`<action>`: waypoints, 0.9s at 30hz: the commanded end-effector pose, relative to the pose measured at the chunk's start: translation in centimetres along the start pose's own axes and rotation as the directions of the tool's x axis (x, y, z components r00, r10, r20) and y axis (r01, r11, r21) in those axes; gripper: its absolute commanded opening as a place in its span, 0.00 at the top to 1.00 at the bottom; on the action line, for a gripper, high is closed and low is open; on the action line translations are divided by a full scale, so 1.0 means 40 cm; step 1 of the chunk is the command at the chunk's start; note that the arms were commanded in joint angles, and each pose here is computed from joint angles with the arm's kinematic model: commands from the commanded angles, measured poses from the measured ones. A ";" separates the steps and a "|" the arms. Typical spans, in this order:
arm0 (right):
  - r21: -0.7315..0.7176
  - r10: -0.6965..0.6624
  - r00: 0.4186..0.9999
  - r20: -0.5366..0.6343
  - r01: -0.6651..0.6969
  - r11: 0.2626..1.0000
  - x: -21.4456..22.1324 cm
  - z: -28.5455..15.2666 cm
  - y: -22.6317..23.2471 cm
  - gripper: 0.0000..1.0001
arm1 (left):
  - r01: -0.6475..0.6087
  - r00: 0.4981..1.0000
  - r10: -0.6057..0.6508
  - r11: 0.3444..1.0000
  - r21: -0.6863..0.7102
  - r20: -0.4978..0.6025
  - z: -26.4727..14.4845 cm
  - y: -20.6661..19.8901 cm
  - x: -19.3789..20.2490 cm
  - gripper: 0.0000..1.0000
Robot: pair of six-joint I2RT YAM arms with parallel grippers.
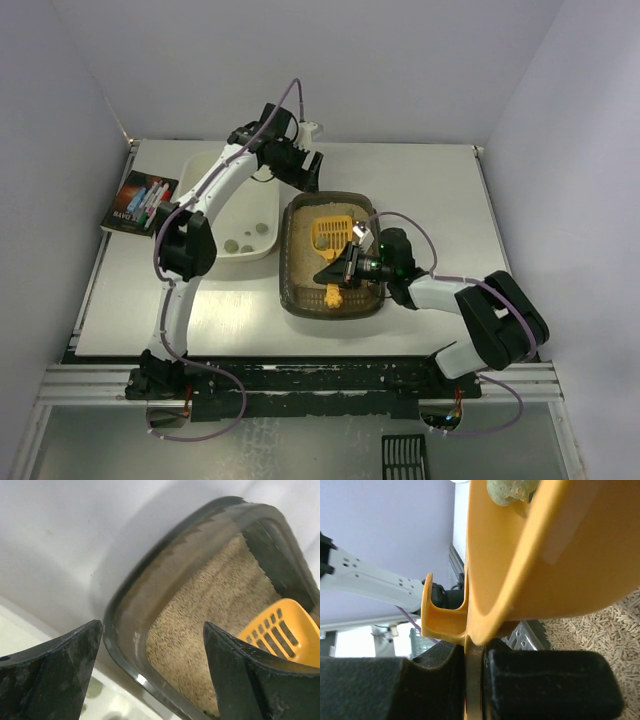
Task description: Clean the litter box
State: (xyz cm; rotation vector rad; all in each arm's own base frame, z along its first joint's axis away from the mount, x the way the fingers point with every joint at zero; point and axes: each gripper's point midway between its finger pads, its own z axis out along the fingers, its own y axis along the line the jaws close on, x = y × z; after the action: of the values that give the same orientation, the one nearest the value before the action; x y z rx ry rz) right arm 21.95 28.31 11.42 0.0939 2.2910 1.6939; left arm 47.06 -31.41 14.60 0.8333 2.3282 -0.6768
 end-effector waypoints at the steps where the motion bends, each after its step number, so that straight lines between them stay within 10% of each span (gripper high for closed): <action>1: -0.011 -0.184 0.982 -0.040 0.184 0.983 0.009 -0.010 0.018 1.00 | -0.068 0.998 0.068 0.996 0.054 -0.003 -0.132 -0.091 -0.019 0.07; 13: -0.155 -0.437 0.892 0.119 0.451 0.879 0.009 -0.061 0.114 1.00 | -0.178 0.983 0.180 0.982 -0.062 0.026 -0.509 -0.115 0.072 0.06; 21: -0.537 -0.218 0.973 0.077 0.224 0.813 0.056 -0.116 0.271 1.00 | -0.078 0.997 0.080 0.989 -0.124 0.012 -0.617 -0.079 0.224 0.06; 27: -0.569 -0.173 0.985 0.018 0.152 0.808 0.062 -0.100 0.286 1.00 | -0.039 0.997 0.053 0.977 -0.210 0.063 -0.667 -0.079 0.299 0.05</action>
State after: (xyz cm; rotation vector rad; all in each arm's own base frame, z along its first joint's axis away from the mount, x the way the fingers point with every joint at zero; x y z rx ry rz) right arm 19.51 28.94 16.29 -0.0120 1.9824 2.0735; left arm 28.99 -13.90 25.50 0.8251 2.3204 -0.4993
